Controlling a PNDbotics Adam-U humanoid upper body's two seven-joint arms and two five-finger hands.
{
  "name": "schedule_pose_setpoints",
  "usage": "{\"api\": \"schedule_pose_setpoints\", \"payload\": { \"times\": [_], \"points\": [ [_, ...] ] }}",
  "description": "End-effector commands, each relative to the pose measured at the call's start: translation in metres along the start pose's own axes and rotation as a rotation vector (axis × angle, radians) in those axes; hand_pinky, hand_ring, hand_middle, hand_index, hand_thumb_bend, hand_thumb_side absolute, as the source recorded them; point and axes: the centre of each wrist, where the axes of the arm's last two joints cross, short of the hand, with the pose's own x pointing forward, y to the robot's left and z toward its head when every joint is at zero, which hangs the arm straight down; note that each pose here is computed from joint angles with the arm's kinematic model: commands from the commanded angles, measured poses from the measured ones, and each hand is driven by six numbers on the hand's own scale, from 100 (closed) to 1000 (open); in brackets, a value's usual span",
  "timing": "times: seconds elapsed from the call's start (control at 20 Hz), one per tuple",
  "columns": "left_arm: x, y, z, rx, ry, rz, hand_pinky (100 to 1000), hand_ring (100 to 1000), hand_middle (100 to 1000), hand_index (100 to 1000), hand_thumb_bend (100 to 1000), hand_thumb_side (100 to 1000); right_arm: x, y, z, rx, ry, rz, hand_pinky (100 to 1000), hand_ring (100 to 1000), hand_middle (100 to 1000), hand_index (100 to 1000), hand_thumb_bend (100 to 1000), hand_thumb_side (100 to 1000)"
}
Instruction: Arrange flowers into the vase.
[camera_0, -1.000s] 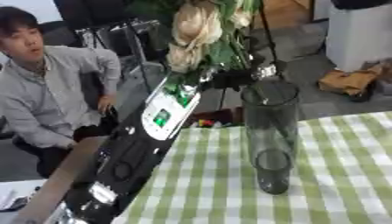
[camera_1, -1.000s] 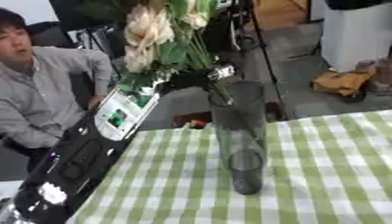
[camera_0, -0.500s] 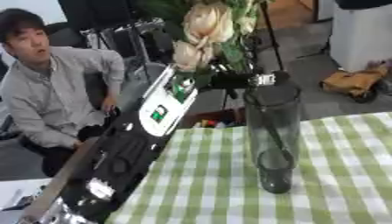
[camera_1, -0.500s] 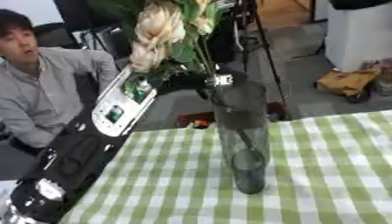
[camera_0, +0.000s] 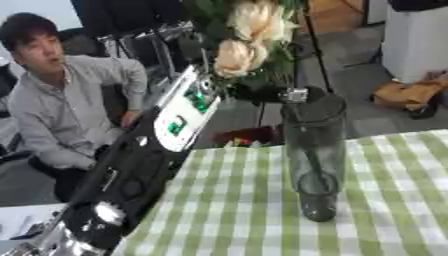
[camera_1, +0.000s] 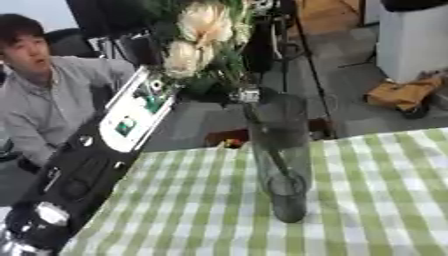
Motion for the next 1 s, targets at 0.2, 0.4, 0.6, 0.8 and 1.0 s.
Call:
{"api": "schedule_pose_setpoints", "payload": {
  "times": [0.2,0.4,0.6,0.8,1.0],
  "points": [
    [-0.002,0.018,0.014,0.062,0.022,-0.034,853,982,1000,1000,616,831,0.005,0.002,-0.004,0.008,-0.028,0.005,739,808,807,827,100,1000],
    [-0.006,0.018,0.015,0.051,0.043,-0.036,853,982,1000,1000,606,838,0.005,0.002,-0.003,0.007,-0.026,0.006,738,809,807,827,100,1000],
    [-0.011,0.016,0.014,0.018,0.060,-0.033,858,984,1000,1000,603,841,0.005,0.003,-0.003,0.005,-0.026,0.006,738,810,807,826,100,1000],
    [-0.015,0.015,0.015,0.001,0.072,-0.033,861,985,1000,1000,598,839,0.004,0.003,-0.003,0.003,-0.027,0.004,737,810,807,826,100,1000],
    [-0.013,0.015,0.017,-0.015,0.065,-0.050,866,987,1000,1000,592,838,0.004,0.004,-0.002,0.001,-0.025,0.004,736,809,807,826,100,1000]
  ]
}}
